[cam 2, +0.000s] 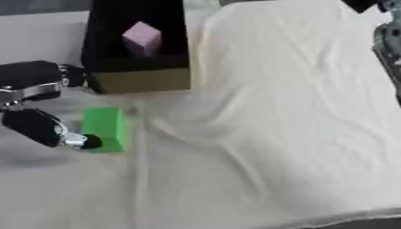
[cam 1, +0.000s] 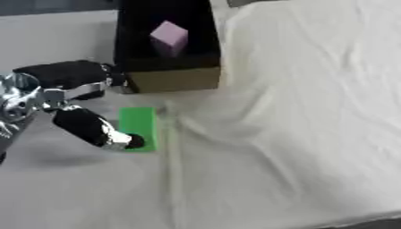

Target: Pick up objects on the table and place them in the box.

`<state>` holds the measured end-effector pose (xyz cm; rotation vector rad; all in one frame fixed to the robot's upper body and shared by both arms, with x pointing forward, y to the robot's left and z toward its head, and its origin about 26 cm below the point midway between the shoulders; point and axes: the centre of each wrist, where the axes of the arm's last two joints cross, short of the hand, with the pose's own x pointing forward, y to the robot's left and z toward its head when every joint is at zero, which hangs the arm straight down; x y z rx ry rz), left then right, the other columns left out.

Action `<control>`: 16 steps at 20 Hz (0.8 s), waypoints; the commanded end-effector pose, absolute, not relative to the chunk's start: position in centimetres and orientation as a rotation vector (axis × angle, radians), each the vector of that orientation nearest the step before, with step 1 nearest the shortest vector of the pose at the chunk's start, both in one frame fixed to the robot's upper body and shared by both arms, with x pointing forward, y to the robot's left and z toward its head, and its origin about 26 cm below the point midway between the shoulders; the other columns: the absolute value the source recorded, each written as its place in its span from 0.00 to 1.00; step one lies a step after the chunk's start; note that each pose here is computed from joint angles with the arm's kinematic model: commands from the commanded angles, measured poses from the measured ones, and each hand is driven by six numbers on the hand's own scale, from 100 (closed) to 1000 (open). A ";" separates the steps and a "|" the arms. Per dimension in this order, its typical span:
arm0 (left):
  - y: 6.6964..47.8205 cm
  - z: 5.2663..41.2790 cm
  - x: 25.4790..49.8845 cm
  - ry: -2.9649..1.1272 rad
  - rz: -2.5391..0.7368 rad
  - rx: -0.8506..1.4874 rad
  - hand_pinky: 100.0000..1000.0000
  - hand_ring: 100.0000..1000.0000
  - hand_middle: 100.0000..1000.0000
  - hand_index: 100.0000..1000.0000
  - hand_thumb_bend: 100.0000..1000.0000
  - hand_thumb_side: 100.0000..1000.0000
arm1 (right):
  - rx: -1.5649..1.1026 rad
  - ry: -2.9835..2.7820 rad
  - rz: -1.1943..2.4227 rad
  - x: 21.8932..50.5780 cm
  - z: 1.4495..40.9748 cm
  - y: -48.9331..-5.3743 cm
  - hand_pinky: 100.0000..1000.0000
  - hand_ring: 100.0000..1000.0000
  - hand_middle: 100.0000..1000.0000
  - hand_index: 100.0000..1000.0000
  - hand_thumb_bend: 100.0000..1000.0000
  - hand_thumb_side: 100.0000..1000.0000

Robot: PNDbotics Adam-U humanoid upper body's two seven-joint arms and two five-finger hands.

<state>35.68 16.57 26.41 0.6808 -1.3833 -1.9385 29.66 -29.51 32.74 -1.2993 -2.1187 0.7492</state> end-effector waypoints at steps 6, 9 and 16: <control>17.2 26.4 36.8 -1.358 -1.956 0.702 0.84 0.90 0.86 0.89 0.61 0.58 | -1.313 -2.134 0.736 29.2 33.4 -29.6 0.83 0.78 0.70 0.86 0.01 0.97; 17.3 26.1 37.2 -1.350 -1.959 0.721 0.84 0.90 0.86 0.89 0.62 0.58 | -1.308 -2.133 0.735 29.2 33.4 -29.6 0.83 0.78 0.70 0.86 0.01 0.97; 17.3 25.0 38.3 -1.337 -1.973 0.745 0.83 0.89 0.85 0.89 0.63 0.57 | -1.296 -2.133 0.735 29.3 33.2 -29.5 0.83 0.77 0.70 0.86 0.01 0.97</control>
